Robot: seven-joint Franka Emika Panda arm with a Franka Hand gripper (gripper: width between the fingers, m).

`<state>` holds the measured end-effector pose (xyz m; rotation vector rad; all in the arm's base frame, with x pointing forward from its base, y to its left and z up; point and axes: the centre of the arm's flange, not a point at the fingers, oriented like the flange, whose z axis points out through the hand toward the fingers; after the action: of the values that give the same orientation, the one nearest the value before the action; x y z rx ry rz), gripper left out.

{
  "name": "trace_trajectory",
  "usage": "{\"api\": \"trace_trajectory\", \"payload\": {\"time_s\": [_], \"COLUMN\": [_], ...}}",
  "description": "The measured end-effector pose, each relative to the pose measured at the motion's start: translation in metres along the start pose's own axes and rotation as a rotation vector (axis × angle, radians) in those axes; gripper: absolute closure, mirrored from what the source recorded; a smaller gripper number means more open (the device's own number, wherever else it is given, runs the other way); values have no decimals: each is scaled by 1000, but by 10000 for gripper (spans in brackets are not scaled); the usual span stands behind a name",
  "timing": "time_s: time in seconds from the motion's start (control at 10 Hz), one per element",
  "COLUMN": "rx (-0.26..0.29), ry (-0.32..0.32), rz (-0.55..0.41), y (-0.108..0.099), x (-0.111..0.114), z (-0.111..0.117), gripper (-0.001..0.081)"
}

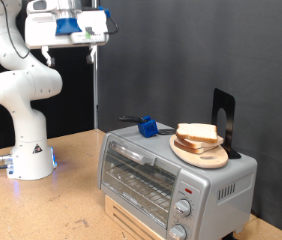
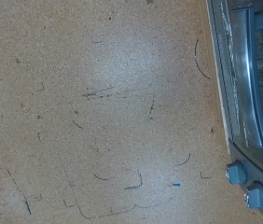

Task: Make a piece of toast with the oven

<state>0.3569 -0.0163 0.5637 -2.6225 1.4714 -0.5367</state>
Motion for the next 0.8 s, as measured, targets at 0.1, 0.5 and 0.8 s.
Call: {"api": "trace_trajectory", "payload": {"time_s": [0.1,0.5,0.8], "rx": [4,219,190], "ry": [-20,-375,-362], "rz": [30,-139,-108], "y": [1,4,-23], "x": [-1,11,23], "z": [0,-1,28], "gripper": [-2,-2,-2]}}
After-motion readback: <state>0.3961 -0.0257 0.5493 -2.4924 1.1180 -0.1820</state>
